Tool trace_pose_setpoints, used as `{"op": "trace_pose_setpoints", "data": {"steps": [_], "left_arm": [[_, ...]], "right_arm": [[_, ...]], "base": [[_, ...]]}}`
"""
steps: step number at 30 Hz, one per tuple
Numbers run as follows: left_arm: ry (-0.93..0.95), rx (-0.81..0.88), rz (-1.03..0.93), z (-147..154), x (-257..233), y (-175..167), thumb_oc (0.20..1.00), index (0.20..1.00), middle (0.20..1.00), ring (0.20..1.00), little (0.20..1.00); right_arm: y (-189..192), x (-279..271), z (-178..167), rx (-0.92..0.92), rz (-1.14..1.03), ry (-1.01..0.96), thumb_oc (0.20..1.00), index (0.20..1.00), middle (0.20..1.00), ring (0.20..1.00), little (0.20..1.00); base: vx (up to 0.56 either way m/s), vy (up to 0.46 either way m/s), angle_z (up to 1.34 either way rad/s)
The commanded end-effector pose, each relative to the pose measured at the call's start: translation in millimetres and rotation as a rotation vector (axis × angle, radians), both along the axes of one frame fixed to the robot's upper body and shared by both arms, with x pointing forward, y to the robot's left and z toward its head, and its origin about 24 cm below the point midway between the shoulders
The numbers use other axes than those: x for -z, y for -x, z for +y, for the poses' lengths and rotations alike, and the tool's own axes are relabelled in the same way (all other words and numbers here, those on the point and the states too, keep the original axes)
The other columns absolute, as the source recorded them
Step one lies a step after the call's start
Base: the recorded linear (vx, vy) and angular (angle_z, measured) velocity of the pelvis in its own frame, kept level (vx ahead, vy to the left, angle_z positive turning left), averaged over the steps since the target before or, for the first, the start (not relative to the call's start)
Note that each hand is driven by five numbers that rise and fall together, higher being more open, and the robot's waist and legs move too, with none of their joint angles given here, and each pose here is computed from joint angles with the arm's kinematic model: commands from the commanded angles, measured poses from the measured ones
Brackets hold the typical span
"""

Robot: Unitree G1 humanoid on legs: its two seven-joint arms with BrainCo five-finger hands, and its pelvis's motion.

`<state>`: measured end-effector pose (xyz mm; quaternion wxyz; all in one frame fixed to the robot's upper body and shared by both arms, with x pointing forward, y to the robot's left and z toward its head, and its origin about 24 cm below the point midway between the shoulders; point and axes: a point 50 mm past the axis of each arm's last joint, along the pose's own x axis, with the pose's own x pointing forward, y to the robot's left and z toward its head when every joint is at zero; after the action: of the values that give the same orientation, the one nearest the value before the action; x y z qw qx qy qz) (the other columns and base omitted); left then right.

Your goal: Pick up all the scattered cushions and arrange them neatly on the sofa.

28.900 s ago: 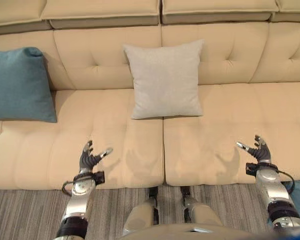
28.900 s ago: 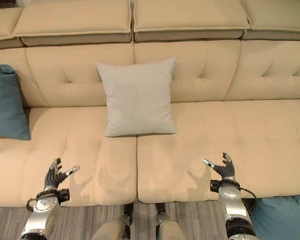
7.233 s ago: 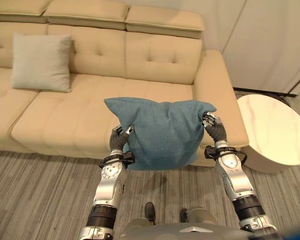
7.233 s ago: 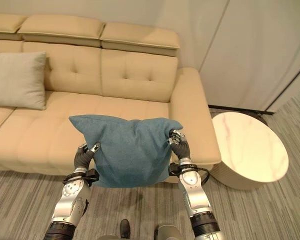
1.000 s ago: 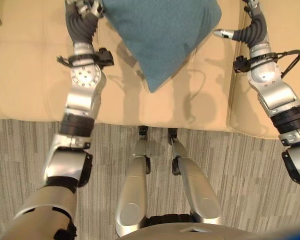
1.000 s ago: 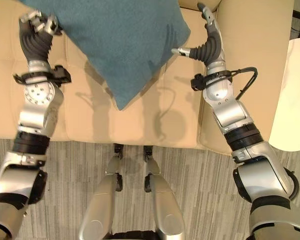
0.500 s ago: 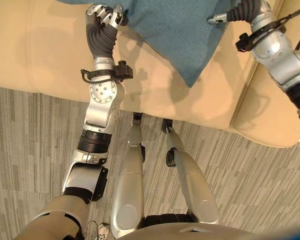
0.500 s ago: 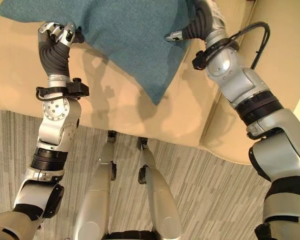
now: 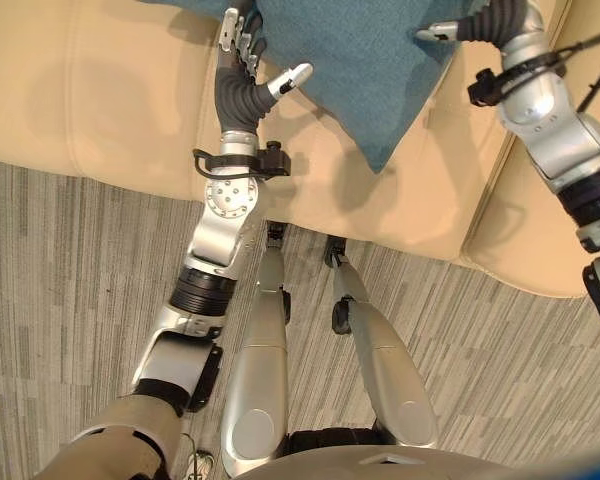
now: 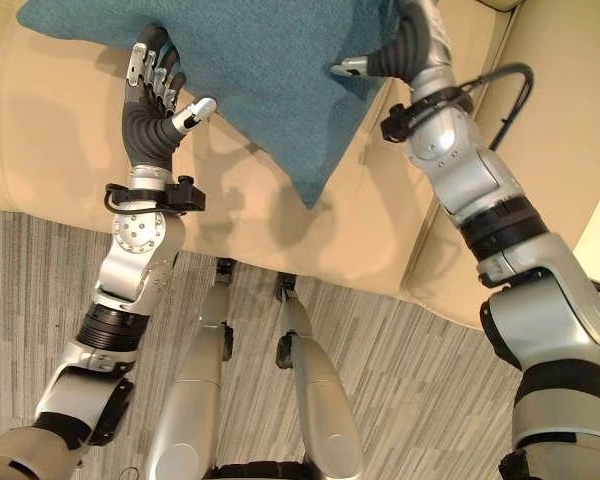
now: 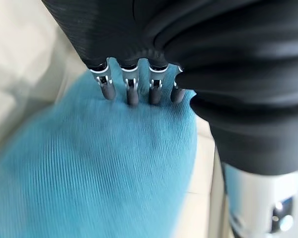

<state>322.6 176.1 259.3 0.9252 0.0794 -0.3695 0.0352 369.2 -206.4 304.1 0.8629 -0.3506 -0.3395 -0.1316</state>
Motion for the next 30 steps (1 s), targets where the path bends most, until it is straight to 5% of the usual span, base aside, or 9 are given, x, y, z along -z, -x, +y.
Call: {"op": "trace_pose_setpoints", "data": {"steps": [1, 10, 18, 30], "left_arm": [[-0.065, -0.11, -0.184, 10, -21, 27, 1.0, 1.0, 1.0, 1.0, 1.0], [-0.127, -0.305, -0.148, 51, -8, 37, 1.0, 1.0, 1.0, 1.0, 1.0], [-0.3, -0.423, -0.172, 45, -88, -13, 1.0, 1.0, 1.0, 1.0, 1.0], [-0.392, -0.491, -0.115, 34, -137, -35, 1.0, 1.0, 1.0, 1.0, 1.0]], "right_arm": [[9, 2, -16, 0.028, -0.034, -0.057, 1.0, 1.0, 1.0, 1.0, 1.0], [6, 57, -13, -0.097, 0.155, -0.283, 1.0, 1.0, 1.0, 1.0, 1.0], [-13, 58, 39, -0.299, 0.263, -0.38, 1.0, 1.0, 1.0, 1.0, 1.0], [-15, 80, 75, -0.433, 0.337, -0.586, 1.0, 1.0, 1.0, 1.0, 1.0]], "base": [[-0.01, 0.002, -0.07], [-0.01, 0.012, -0.07], [0.03, 0.0, 0.04], [0.02, 0.033, -0.03]]}}
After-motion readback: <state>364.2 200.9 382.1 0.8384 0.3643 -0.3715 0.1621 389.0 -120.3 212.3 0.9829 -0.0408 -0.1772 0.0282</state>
